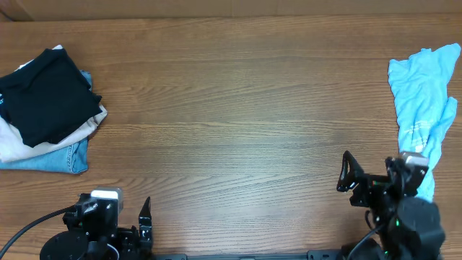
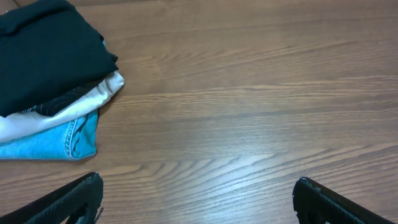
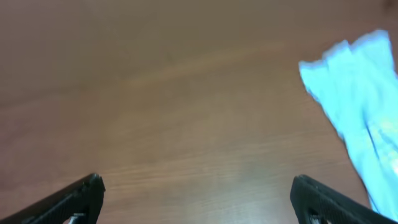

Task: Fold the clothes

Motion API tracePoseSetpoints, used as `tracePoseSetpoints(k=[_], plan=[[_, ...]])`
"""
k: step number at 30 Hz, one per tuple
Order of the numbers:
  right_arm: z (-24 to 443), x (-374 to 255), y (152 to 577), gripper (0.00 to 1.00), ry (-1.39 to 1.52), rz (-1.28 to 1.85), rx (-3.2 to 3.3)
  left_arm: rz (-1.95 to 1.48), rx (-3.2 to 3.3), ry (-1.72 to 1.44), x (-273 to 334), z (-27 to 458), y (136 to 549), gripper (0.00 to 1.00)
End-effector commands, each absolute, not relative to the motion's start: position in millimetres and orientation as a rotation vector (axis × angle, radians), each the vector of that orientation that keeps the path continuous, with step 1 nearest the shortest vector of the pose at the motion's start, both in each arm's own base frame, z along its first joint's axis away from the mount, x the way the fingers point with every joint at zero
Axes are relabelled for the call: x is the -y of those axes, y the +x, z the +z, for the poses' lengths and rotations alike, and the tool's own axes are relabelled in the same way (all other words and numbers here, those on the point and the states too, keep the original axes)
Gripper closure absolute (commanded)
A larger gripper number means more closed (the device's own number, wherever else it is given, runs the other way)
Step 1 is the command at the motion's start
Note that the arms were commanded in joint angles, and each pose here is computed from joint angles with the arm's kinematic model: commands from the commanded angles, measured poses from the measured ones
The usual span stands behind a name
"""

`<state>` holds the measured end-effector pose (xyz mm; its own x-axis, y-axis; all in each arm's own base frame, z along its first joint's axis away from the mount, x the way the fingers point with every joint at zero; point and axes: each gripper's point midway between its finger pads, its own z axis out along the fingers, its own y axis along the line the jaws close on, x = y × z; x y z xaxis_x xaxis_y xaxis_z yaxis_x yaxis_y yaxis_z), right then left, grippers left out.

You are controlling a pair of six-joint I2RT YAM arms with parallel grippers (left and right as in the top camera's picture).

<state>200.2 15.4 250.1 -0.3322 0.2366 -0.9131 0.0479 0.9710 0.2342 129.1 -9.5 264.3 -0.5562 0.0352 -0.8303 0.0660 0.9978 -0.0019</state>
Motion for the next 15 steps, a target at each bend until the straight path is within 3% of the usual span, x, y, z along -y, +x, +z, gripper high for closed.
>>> tracePoseSetpoints(k=[1,15], plan=[[231,-27,204,0.0,0.05,0.188,-1.845,-0.026,-2.159,0.087,9,264,130,0.0],[213,-39,236,0.0,-0.107,0.13,-1.512,-0.026,-2.159,0.088,9,264,130,0.0]])
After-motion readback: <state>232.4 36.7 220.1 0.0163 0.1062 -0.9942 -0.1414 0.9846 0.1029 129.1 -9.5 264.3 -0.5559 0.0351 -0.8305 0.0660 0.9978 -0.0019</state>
